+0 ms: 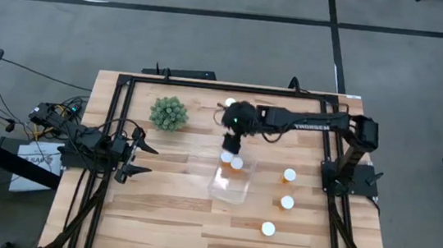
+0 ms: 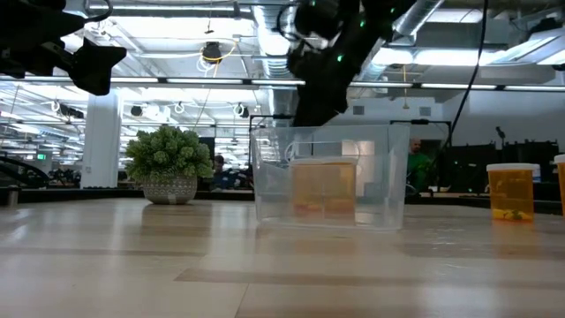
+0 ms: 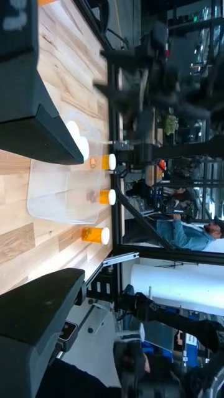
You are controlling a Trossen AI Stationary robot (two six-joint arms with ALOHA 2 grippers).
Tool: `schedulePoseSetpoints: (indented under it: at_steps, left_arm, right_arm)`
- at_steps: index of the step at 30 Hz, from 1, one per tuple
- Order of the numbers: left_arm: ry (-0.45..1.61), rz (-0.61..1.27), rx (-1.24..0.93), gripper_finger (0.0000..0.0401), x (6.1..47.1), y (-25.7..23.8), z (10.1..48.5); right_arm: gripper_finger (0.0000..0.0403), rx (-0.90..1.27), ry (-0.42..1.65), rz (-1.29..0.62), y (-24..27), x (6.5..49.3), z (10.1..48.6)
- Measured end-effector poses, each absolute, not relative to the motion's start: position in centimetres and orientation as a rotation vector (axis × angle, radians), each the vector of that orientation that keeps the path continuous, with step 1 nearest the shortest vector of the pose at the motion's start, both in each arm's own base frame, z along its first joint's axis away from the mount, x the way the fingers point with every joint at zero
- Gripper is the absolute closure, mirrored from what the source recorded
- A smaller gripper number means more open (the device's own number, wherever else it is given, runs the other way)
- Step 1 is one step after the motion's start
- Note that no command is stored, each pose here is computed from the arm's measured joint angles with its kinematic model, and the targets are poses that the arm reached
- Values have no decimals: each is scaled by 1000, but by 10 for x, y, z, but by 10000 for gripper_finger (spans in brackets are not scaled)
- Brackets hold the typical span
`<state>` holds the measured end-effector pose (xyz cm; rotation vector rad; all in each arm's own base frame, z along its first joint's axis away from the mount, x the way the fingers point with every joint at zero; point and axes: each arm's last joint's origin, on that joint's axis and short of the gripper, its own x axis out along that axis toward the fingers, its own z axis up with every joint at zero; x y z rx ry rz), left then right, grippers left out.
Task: Pick and place pill bottles into a basket
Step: Put the orange medicine bottle into the transparent bin
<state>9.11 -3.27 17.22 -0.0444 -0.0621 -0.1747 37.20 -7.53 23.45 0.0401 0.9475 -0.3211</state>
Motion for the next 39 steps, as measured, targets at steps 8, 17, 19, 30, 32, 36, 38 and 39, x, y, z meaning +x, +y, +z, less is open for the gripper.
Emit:
schedulePoseSetpoints:
  at_steps: [8,17,19,30,32,36,38,39]
  left_arm:
    - [-62,-174,-45,124,91,-33,172]
    - [-62,-175,-44,124,91,-33,172]
    - [-62,-175,-44,124,91,-33,172]
    - [-63,-175,-44,124,91,-33,172]
    - [-63,-175,-44,124,91,-33,172]
    - [-62,-175,-44,124,91,-33,172]
    - [-62,-175,-44,124,91,-33,172]
    - [-62,-175,-45,124,91,-33,172]
  right_arm:
    - [147,266,857,-650,-142,366,220]
    - [147,441,780,-615,-172,358,223]
    - [147,457,779,-582,-171,358,223]
    - [147,402,781,-552,-177,356,223]
    - [146,397,786,-552,-179,357,221]
    - [134,421,820,-533,-182,359,207]
    - [124,440,844,-519,-183,362,198]
    - [118,442,859,-515,-182,364,192]
